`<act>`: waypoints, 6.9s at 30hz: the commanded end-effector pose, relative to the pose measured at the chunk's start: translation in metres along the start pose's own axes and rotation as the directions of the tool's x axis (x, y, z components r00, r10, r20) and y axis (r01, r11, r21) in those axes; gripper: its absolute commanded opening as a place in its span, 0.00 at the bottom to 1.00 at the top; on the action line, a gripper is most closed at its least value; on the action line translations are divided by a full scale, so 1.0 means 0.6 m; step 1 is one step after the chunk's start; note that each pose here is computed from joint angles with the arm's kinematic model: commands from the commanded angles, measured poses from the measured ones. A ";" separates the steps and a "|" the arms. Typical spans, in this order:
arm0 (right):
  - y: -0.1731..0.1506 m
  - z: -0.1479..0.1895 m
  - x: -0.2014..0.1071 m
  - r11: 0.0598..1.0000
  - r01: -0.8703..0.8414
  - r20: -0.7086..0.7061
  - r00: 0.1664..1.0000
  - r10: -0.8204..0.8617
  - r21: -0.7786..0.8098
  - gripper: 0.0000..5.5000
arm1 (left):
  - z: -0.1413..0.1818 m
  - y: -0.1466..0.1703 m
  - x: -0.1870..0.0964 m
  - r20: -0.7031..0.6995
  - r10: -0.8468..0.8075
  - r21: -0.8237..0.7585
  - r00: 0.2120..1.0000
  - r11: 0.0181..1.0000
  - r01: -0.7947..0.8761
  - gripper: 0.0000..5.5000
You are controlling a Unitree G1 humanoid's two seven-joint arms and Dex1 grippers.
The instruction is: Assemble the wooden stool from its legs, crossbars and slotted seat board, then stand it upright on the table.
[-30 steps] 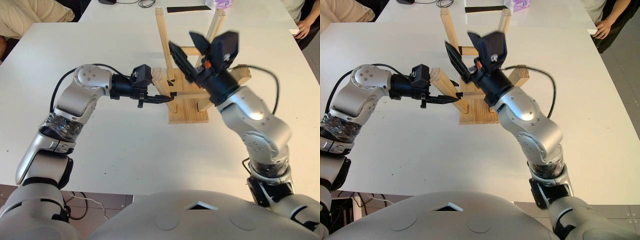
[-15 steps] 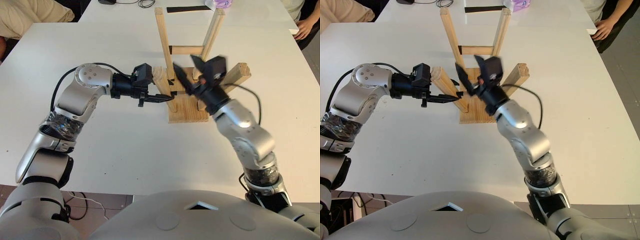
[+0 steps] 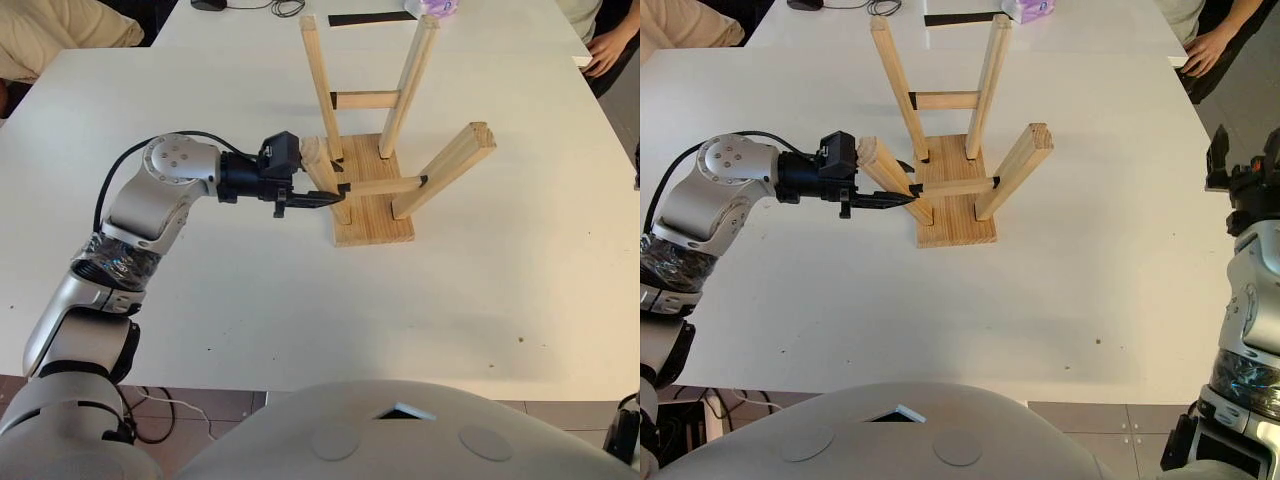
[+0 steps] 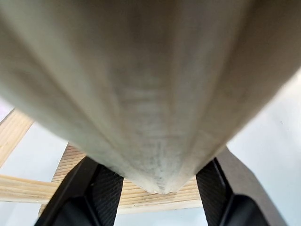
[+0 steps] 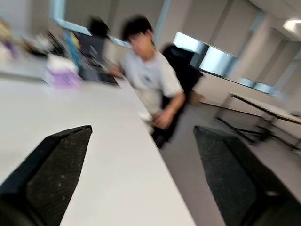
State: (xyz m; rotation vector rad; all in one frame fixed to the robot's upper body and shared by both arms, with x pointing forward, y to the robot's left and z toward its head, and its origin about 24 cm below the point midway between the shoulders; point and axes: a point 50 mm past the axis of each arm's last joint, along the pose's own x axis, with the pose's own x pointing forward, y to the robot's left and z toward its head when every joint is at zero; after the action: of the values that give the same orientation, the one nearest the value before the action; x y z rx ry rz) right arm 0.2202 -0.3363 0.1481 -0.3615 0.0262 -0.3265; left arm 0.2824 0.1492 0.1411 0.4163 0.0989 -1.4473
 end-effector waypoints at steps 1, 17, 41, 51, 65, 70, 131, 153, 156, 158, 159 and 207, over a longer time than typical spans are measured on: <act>0.253 0.096 -0.037 0.829 -0.518 0.216 0.852 0.478 0.210 0.72 | -0.121 -0.042 -0.022 -0.385 -0.093 -0.220 0.918 0.975 0.006 0.38; 0.176 0.107 -0.020 0.916 -0.351 0.105 0.936 0.337 0.194 0.72 | -0.120 -0.034 -0.013 -0.392 -0.158 -0.214 0.906 0.974 0.077 0.38; 0.379 0.270 -0.076 0.498 -0.735 0.402 0.672 0.622 0.459 0.72 | -0.112 -0.039 0.017 -0.353 -0.178 -0.207 0.919 0.972 0.108 0.38; 0.296 0.186 -0.004 0.771 -0.555 0.258 0.831 0.493 0.311 0.73 | -0.083 -0.038 0.031 -0.195 -0.020 -0.255 0.981 0.966 -0.031 0.49; 0.174 0.086 0.007 0.903 -0.424 0.060 0.906 0.420 0.075 0.73 | -0.078 -0.073 0.008 -0.161 -0.069 -0.314 0.985 0.949 0.015 0.71; 0.158 0.017 -0.083 0.621 -0.777 -0.234 0.626 0.744 -0.105 0.73 | -0.082 -0.113 0.015 -0.123 -0.137 -0.353 0.983 0.932 0.085 0.71; 0.233 -0.108 -0.130 0.605 -0.796 -0.444 0.543 0.713 -0.001 0.73 | -0.081 -0.128 0.069 0.040 0.092 -0.203 0.995 0.976 -0.082 0.57; 0.242 -0.091 -0.140 0.474 -0.880 -0.433 0.441 0.786 -0.036 0.73 | -0.244 -0.035 -0.067 -0.336 0.578 0.020 0.743 0.793 -0.608 0.49; 0.242 -0.090 -0.152 0.460 -0.887 -0.435 0.427 0.793 -0.033 0.73 | -0.274 -0.104 -0.077 -0.394 0.482 -0.043 0.782 0.841 -0.540 0.49; 0.244 -0.090 -0.158 0.460 -0.888 -0.435 0.424 0.795 -0.025 0.73 | -0.281 -0.138 -0.064 -0.391 0.438 -0.093 0.810 0.856 -0.508 0.49; 0.247 -0.090 -0.161 0.456 -0.890 -0.433 0.419 0.798 -0.019 0.73 | -0.277 -0.148 -0.052 -0.368 0.420 -0.118 0.829 0.864 -0.490 0.49; 0.231 -0.011 -0.211 0.382 -0.922 -0.295 0.347 0.890 0.068 0.73 | -0.119 -0.207 -0.043 -0.194 0.310 -0.316 0.931 0.878 -0.359 0.43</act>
State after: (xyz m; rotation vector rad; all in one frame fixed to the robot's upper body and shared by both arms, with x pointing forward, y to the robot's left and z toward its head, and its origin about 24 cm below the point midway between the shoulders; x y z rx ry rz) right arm 0.1497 -0.1970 0.0601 -0.4520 0.6565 0.6234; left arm 0.1807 0.2085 0.0365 0.3156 0.4461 -0.9475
